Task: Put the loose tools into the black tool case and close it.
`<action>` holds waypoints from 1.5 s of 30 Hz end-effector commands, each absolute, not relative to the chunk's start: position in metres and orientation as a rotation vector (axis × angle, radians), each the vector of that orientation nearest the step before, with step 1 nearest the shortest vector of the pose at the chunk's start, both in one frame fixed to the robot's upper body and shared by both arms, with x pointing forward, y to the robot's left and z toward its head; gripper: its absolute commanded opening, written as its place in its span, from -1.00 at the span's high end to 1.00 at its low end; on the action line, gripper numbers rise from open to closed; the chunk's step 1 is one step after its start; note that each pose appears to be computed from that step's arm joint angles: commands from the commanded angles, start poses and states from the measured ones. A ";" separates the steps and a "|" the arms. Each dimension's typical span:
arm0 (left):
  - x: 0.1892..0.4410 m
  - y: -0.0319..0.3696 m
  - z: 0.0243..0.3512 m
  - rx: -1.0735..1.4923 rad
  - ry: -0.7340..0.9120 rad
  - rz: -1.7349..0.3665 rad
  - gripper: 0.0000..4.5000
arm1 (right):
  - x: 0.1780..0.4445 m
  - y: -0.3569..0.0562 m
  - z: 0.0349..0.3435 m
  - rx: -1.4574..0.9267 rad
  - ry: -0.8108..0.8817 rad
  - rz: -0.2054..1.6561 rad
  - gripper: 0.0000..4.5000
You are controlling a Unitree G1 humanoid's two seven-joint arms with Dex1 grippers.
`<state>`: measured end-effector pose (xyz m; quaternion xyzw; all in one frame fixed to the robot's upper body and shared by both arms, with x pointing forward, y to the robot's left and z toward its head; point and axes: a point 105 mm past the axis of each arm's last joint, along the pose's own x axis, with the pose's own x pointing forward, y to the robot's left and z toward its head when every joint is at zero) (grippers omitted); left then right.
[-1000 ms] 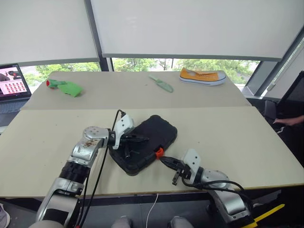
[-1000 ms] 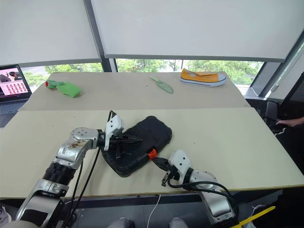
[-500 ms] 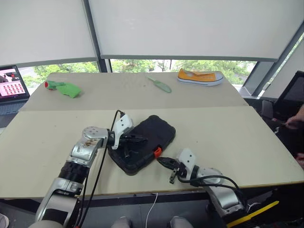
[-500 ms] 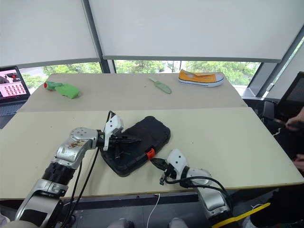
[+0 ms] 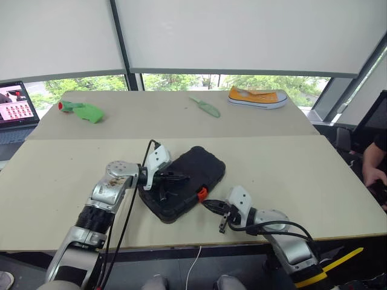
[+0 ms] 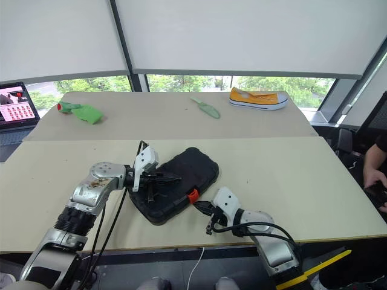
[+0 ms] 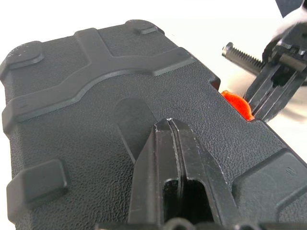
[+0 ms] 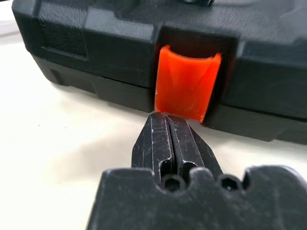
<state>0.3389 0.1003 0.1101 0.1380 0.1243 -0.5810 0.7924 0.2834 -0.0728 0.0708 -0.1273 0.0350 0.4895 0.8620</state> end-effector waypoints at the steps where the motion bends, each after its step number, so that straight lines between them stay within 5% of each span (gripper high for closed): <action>1: 0.315 0.113 0.038 0.240 0.587 -1.235 1.00 | 0.284 -0.076 0.086 -0.266 0.025 1.009 0.99; 45: 0.307 0.110 0.034 0.231 0.619 -1.254 1.00 | 0.293 -0.061 0.091 -0.243 0.063 1.051 0.99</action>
